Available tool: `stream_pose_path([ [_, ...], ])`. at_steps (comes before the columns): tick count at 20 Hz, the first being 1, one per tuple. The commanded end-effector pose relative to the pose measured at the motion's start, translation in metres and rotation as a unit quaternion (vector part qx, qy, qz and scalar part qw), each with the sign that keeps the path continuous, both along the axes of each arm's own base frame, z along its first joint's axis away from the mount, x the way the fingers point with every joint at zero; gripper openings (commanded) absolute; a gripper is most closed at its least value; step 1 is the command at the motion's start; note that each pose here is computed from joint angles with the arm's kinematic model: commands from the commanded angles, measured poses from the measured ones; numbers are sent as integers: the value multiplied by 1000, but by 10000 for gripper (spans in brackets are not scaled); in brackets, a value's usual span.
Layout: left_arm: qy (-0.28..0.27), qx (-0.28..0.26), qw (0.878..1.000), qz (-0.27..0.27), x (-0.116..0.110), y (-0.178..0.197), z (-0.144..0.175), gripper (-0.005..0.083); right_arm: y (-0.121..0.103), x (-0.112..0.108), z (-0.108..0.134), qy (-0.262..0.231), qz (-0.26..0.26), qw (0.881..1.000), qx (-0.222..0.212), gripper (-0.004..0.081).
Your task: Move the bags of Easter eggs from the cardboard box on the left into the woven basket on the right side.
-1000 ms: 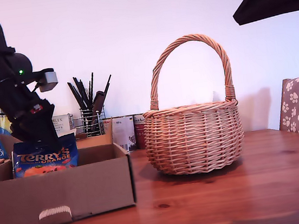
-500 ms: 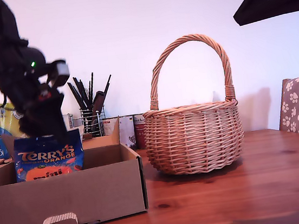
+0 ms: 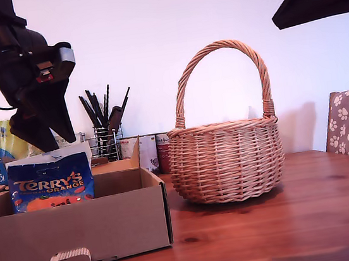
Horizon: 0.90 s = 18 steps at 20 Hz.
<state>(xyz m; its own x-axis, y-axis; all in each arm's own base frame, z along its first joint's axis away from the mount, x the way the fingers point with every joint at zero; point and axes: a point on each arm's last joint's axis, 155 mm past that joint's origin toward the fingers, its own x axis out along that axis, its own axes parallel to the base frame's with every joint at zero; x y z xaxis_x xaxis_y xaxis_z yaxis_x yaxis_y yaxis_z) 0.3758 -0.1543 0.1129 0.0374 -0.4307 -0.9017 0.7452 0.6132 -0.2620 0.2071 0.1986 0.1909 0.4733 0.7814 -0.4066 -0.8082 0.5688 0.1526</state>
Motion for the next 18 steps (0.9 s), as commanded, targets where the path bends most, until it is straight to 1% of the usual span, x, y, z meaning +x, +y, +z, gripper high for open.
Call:
stream_pose_path([
  [1, 23, 0, 1000, 2, -6, -5, -9, 707, 2, 0, 5, -5, 3, 1000, 4, -13],
  [5, 10, 6, 1000, 3, 3, -4, -16, 707, 2, -1, 6, 3, 2, 1000, 10, -13],
  [7, 21, 22, 1000, 7, 5, 2, -30, 707, 3, -1, 6, 3, 3, 1000, 11, -13],
  [9, 20, 41, 999, 8, 9, 8, -39, 707, 3, -1, 6, 3, 3, 1000, 12, -13],
  [11, 6, 40, 999, -2, 14, 8, -40, 707, 3, -1, 7, 2, 3, 1000, 12, -13],
  [15, -18, 50, 999, 0, 28, 12, -44, 707, 5, -3, 8, 3, 11, 1000, 16, -13],
  [16, -17, 52, 999, 2, 28, 14, -44, 707, 5, -4, 8, 3, 12, 1000, 17, -13],
  [18, 1, 51, 999, 9, 20, 14, -44, 707, 5, -4, 8, 3, 13, 1000, 17, -13],
])
